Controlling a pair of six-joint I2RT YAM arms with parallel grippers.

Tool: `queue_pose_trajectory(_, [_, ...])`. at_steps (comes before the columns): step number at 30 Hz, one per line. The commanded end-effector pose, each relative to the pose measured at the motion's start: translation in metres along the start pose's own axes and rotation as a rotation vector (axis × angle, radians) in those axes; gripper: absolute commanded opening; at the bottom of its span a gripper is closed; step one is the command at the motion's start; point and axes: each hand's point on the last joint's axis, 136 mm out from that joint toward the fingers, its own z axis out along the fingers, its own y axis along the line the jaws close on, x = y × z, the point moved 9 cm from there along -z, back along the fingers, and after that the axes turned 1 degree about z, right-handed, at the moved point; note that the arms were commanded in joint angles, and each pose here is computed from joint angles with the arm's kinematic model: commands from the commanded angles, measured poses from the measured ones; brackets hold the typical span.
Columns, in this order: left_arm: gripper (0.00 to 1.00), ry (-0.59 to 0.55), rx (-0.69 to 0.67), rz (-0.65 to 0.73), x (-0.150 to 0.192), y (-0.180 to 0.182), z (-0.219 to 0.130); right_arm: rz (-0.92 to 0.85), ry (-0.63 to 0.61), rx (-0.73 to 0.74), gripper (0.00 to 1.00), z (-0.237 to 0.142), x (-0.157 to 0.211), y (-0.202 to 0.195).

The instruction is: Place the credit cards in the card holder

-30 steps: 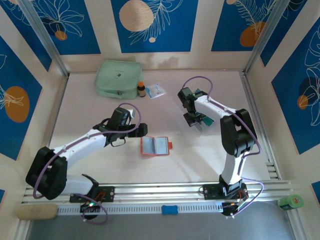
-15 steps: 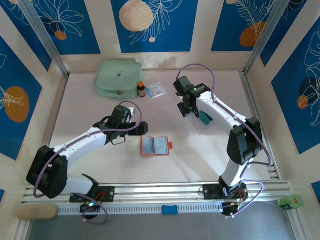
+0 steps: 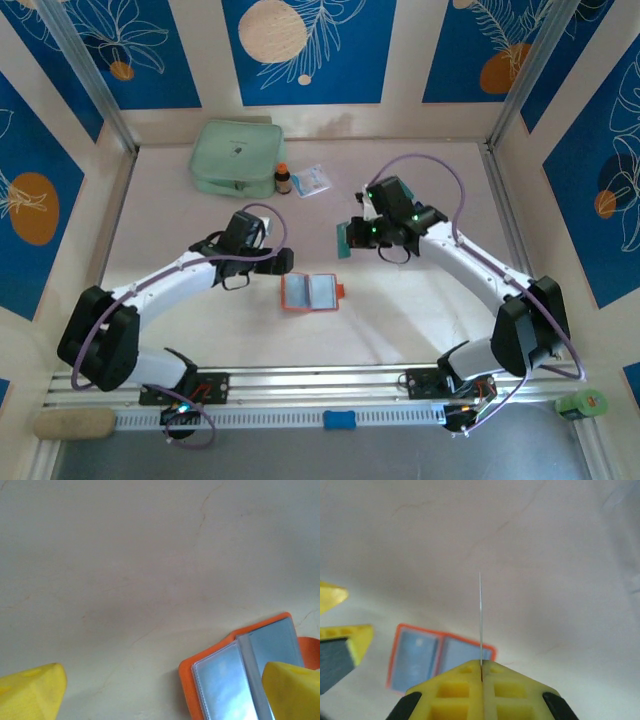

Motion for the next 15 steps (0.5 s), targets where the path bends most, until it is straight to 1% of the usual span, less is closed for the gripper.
queue_pose_trajectory(1, [1.00,0.050,-0.020,0.024,0.009,0.000,0.005,0.174,-0.042,-0.262,0.00,0.009,0.006,0.009])
queue_pose_trajectory(3, [1.00,0.059,-0.025,0.036,0.012,-0.003,0.008,0.218,-0.048,-0.297,0.00,0.019,0.017,0.003])
queue_pose_trajectory(7, [1.00,0.074,-0.038,0.066,0.019,-0.007,0.011,0.275,-0.065,-0.320,0.00,0.035,0.037,-0.010])
queue_pose_trajectory(15, [1.00,0.112,-0.069,0.109,0.030,-0.013,0.021,0.284,-0.055,-0.344,0.00,0.058,0.061,-0.015])
